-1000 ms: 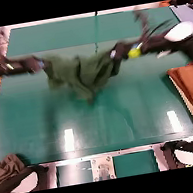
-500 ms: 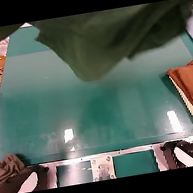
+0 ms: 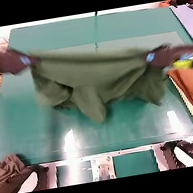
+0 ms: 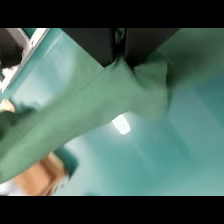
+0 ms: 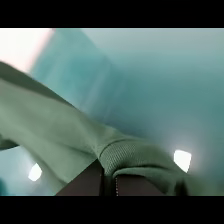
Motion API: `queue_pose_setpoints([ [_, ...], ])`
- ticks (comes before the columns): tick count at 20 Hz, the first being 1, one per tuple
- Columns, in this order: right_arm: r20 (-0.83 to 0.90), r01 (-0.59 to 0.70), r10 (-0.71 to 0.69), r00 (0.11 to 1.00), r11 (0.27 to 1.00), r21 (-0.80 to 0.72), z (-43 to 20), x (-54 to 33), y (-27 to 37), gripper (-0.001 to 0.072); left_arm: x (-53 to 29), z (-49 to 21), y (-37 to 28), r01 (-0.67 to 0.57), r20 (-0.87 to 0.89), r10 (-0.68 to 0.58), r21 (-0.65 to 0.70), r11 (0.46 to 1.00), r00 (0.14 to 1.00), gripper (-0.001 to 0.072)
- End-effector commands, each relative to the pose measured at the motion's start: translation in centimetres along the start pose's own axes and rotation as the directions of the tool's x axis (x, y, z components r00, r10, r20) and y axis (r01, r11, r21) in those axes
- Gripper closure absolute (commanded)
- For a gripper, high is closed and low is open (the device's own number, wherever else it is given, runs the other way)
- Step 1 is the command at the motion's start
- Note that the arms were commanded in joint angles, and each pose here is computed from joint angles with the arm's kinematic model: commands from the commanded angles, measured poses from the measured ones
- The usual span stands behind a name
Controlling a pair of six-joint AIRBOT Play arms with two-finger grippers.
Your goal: Fold the shirts.
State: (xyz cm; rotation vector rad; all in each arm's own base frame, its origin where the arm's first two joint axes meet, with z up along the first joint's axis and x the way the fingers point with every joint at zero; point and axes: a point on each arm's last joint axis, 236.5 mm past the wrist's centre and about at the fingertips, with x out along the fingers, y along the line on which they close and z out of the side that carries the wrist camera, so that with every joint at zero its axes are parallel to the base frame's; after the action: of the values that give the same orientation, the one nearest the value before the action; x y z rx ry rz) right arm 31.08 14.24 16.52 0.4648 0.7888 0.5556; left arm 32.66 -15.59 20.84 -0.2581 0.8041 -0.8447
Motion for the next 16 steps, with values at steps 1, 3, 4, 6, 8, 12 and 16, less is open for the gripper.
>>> queue_pose_setpoints([
  [1, -0.092, 0.142, -0.123, 0.988, 0.960, 0.242, -7.4, 6.3, -9.6, 0.0692, 6.0, -8.1, 7.5, -0.068, -0.032, 0.064, -0.141, 0.988, 0.997, 0.0680],
  [3, -0.141, 0.179, -0.141, 0.980, 0.936, 0.303, -9.4, 8.6, -12.4, 0.0692, 8.0, -10.8, 9.9, -0.093, -0.010, 0.092, -0.197, 0.976, 0.996, 0.0680],
  [4, -0.157, 0.176, -0.131, 0.979, 0.930, 0.323, -9.7, 9.6, -13.0, 0.0692, 8.8, -12.0, 10.0, -0.071, -0.018, 0.068, -0.219, 0.973, 0.998, 0.0679],
  [6, -0.170, 0.168, -0.115, 0.979, 0.923, 0.345, -9.8, 11.2, -13.8, 0.0692, 9.8, -13.5, 9.8, -0.027, -0.048, 0.015, -0.248, 0.968, 0.999, 0.0679],
  [8, -0.178, 0.168, -0.112, 0.978, 0.926, 0.338, -9.1, 12.0, -14.3, 0.0692, 10.2, -14.6, 9.4, 0.006, -0.086, -0.030, -0.272, 0.962, 0.996, 0.0679],
  [12, -0.165, 0.104, -0.059, 0.985, 0.955, 0.279, -5.5, 11.0, -12.3, 0.0363, 9.5, -15.2, 8.3, 0.026, -0.163, -0.072, -0.273, 0.962, 0.984, 0.0125],
  [16, -0.186, 0.077, -0.029, 0.982, 0.964, 0.256, -3.0, 6.3, -12.1, 0.0270, 6.2, -14.6, 11.2, -0.180, -0.334, 0.117, -0.163, 0.970, 0.935, 0.0125],
])
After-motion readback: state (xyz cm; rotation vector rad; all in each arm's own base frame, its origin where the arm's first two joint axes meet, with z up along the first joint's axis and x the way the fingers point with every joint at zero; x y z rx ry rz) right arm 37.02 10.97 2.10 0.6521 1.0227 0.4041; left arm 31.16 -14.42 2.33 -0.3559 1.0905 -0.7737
